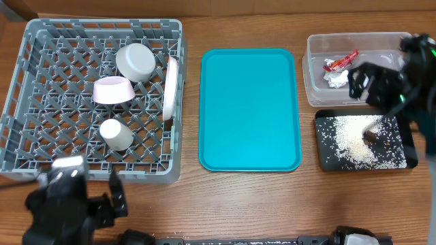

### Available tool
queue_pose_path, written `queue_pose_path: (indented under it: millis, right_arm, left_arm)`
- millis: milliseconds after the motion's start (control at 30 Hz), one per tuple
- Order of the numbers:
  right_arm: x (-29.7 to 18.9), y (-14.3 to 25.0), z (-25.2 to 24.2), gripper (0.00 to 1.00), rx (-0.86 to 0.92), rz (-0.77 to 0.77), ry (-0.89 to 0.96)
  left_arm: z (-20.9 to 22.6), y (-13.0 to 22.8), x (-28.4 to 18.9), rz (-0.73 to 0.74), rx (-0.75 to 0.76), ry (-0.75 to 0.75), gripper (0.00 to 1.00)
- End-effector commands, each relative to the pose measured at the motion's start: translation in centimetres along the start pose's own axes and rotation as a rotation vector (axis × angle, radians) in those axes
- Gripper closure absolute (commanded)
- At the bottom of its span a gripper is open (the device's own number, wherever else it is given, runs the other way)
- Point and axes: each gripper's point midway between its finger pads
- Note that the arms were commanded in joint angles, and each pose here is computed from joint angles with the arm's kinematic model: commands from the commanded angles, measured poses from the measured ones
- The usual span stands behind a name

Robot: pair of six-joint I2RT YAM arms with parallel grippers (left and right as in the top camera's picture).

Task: Sort waste into correct bins and load items into the dishwasher

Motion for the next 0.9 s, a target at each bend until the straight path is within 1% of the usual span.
queue_pose_path:
  millis: [0,67,233,400,867]
  right_arm:
    - [-2.1,1.4,0.3,0.0,-0.027,-0.051,-0.013]
    - [-2.6,2.6,0.2,0.0,-0.027,-0.052,-0.013]
    - [-3.4,4.8,-0.1,0.01,-0.024,-0.055,-0.014]
    - [-3.8,5.3,-0.1,0.0,-0.024,-0.055,-0.014]
    - [-3.1,7.1,-0.6,0.0,-0.003,0.038,0.004]
  left_arm:
    - [1.8,0.6,-0.9,-0.059,-0.069,-0.052,0.0]
    - [2.1,1.1,-1.3,-0.075,-0.096,-0.046,0.0]
    - [2.4,1.9,-1.6,-0.065,-0.09,-0.048,0.0]
    - [2.4,1.9,-1.6,-0.064,-0.089,-0.048,0.0]
    - [2.4,1.9,-1.6,-0.064,-0.089,-0.048,0.0]
Point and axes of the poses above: each gripper's point midway between its finger pads, its own x axis out along the fingers, its own z axis along the line the jaws close on, y = z × x, and after that the axes turned 1 degree about x, right-handed
